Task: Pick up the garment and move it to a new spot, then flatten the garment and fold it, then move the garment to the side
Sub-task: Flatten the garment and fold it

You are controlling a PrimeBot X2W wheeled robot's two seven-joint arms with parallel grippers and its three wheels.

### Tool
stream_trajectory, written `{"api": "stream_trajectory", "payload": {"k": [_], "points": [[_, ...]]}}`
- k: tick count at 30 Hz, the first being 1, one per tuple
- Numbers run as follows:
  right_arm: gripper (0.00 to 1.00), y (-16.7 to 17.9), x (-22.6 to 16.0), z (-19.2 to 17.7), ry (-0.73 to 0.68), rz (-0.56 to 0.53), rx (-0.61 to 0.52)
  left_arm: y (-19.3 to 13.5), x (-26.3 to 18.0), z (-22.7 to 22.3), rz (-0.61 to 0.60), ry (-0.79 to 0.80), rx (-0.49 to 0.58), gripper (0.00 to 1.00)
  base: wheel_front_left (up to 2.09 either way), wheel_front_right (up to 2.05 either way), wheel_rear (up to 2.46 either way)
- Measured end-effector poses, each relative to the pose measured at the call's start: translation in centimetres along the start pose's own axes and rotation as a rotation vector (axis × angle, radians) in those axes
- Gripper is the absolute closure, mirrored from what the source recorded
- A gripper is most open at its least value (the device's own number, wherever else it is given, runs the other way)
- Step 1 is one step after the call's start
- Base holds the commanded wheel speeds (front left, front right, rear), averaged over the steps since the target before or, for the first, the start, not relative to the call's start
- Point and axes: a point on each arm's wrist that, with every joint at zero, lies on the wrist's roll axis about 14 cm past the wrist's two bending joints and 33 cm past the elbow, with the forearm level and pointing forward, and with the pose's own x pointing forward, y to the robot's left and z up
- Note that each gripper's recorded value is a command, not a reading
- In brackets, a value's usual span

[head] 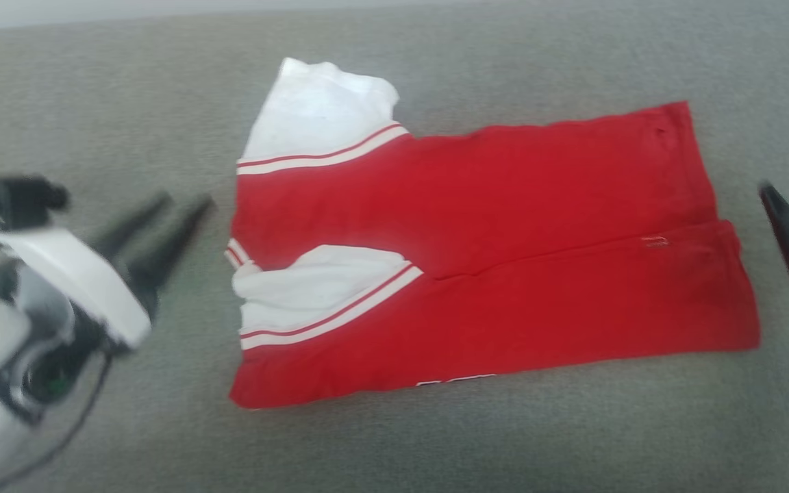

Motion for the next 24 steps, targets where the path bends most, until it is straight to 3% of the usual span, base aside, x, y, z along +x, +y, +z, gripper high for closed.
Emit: {"api": "stream_trajectory", "payload": {"k": [6,12,19,24], "points": [[0.0,0.6,1.2,2.2,-0.201,-0.042,0.045,1.7,4.9,3.6,0.049,-0.091,0.073,0.0,0.0,0.0,0.0],[0.0,-1.3,1.4,1.0,-0.238,-0.129,0.079,2.2,11.5,6.7,0.069,-0.087,0.125,0.0,0.0,0.0,0.0],[0.0,-3.4,0.5,-2.0,-0.181,-0.213,0.099,2.7,17.5,3.5,0.08,0.208,0.192,0.0,0.0,0.0,0.0],[0.0,-4.6,-0.2,-3.7,-0.133,-0.254,0.101,2.1,19.2,0.4,0.053,0.415,0.224,0.0,0.0,0.0,0.0]]}}
